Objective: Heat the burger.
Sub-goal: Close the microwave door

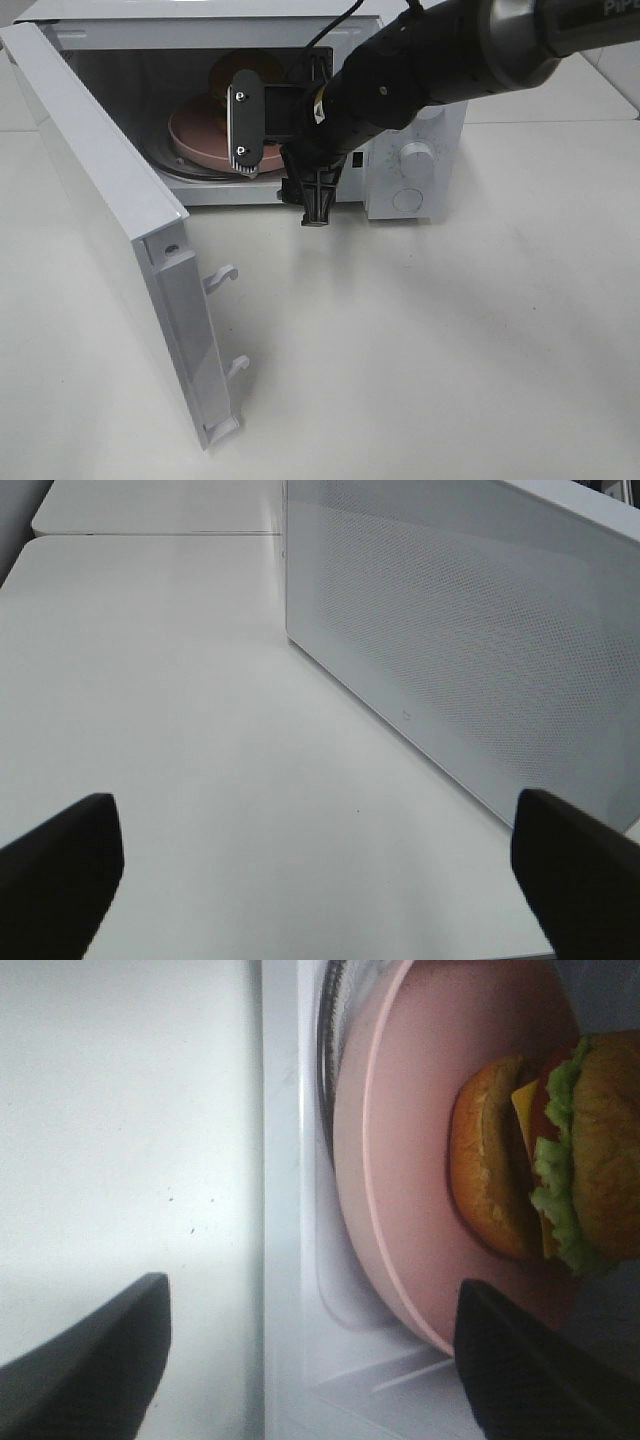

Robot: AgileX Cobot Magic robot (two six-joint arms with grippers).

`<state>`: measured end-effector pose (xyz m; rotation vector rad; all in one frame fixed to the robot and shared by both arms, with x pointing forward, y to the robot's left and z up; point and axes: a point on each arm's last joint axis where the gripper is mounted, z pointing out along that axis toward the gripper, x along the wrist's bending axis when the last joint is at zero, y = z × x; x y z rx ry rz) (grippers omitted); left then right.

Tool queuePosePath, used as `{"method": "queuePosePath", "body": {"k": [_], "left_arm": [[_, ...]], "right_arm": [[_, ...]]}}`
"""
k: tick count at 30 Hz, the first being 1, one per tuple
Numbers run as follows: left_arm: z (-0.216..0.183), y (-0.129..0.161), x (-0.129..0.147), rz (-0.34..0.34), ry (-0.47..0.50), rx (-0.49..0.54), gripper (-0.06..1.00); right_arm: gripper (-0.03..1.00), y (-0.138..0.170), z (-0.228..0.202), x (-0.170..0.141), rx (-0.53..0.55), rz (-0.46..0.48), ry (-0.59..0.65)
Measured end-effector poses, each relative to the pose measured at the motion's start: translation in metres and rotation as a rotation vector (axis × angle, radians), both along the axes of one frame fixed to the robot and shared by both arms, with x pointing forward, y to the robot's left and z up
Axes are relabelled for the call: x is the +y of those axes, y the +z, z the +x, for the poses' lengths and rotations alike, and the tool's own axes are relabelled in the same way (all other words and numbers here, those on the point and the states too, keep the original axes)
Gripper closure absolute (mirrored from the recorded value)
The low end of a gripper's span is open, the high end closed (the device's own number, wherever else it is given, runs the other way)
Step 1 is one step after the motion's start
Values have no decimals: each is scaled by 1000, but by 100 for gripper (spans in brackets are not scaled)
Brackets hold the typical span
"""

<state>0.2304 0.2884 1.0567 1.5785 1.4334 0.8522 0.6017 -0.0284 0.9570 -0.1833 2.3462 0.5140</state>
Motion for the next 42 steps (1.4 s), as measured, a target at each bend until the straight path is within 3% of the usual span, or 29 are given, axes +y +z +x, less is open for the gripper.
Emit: {"method": "queuePosePath", "body": {"k": [9,22,34,37,42], "left_arm": [[0,0,0,0,0,0,-3],[0,0,0,0,0,0,-3],[0,0,0,0,0,0,-3],[0,0,0,0,0,0,-3],[0,0,0,0,0,0,-3]], "right_arm": [[21,12,-35,-25,25,34,-19],[21,39,-92,-68,138,215,-205],[21,67,-150,-121,385,360,-636],[21,81,-170,-141,446,344,-786],[21,99,-194,-163,467,312,-872]]}}
